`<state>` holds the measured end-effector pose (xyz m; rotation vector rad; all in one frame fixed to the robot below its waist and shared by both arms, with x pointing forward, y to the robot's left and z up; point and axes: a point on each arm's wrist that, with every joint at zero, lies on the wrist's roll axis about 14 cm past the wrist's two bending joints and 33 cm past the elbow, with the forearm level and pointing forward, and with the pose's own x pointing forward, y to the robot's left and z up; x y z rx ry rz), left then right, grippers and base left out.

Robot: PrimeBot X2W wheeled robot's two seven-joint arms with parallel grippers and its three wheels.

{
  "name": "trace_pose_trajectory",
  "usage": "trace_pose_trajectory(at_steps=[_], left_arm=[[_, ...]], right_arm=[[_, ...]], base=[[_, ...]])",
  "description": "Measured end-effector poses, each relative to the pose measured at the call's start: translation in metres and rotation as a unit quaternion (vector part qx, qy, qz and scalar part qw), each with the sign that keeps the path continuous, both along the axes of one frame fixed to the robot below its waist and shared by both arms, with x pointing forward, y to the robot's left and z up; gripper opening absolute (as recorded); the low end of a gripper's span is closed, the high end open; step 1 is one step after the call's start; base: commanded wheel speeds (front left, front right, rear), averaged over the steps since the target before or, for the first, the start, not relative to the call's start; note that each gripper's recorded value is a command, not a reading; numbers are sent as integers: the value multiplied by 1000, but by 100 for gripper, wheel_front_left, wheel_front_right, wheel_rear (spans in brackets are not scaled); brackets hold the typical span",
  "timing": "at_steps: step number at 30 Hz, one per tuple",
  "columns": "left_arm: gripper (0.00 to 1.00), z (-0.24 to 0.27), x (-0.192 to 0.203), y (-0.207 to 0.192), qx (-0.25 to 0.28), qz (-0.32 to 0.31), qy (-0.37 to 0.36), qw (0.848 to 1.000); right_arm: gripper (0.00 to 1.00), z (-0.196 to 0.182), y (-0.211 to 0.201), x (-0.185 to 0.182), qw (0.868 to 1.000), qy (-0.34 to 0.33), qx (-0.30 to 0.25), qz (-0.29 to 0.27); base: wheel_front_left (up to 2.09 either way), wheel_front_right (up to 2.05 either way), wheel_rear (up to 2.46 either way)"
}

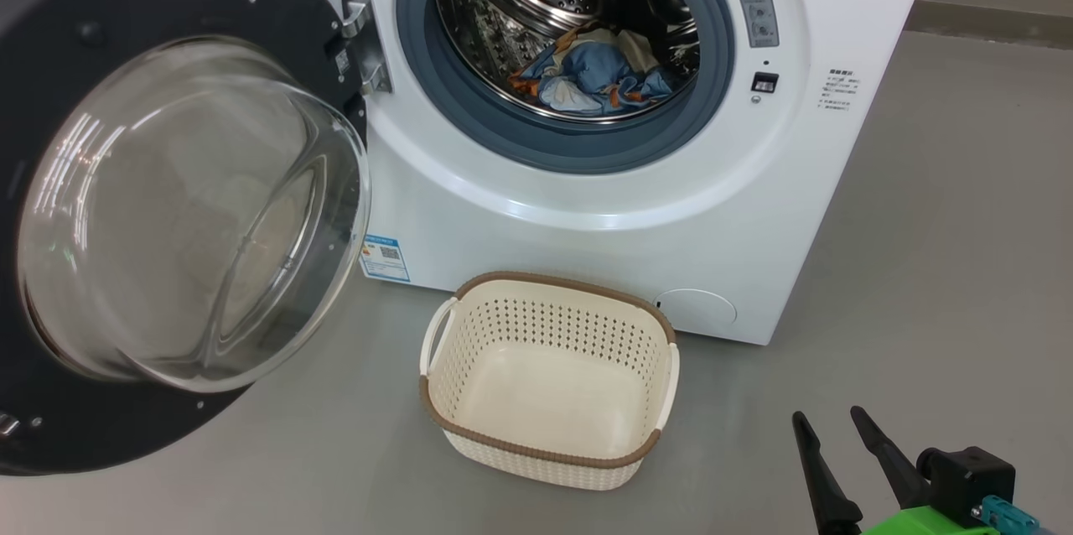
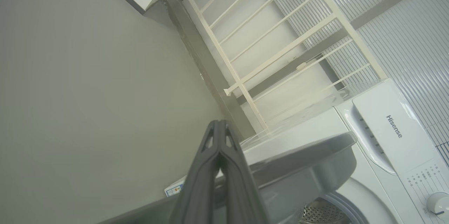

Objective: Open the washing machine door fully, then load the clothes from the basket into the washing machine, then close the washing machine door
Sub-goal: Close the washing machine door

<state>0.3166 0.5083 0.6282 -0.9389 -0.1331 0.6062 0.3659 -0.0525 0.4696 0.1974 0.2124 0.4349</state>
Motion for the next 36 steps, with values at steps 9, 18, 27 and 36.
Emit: trace_pose_trajectory(at_steps=[9,18,27,36], left_arm=[[0,-20,-1,-5,-39,-30,27,998],[0,-25,-3,-14,-67,-76,29,994],[0,-34,-9,-25,-75,-121,42,989],[0,-30,-1,-52,-98,-194,24,976]], right_arm=[[100,-2,2,3,1000,7,2,3],[100,-1,5,4,1000,6,3,7],[100,-1,9,4,1000,10,12,11],[100,-4,13,5,1000,16,16,16]], base=[[0,0,0],[0,0,0],[0,0,0],[0,0,0]])
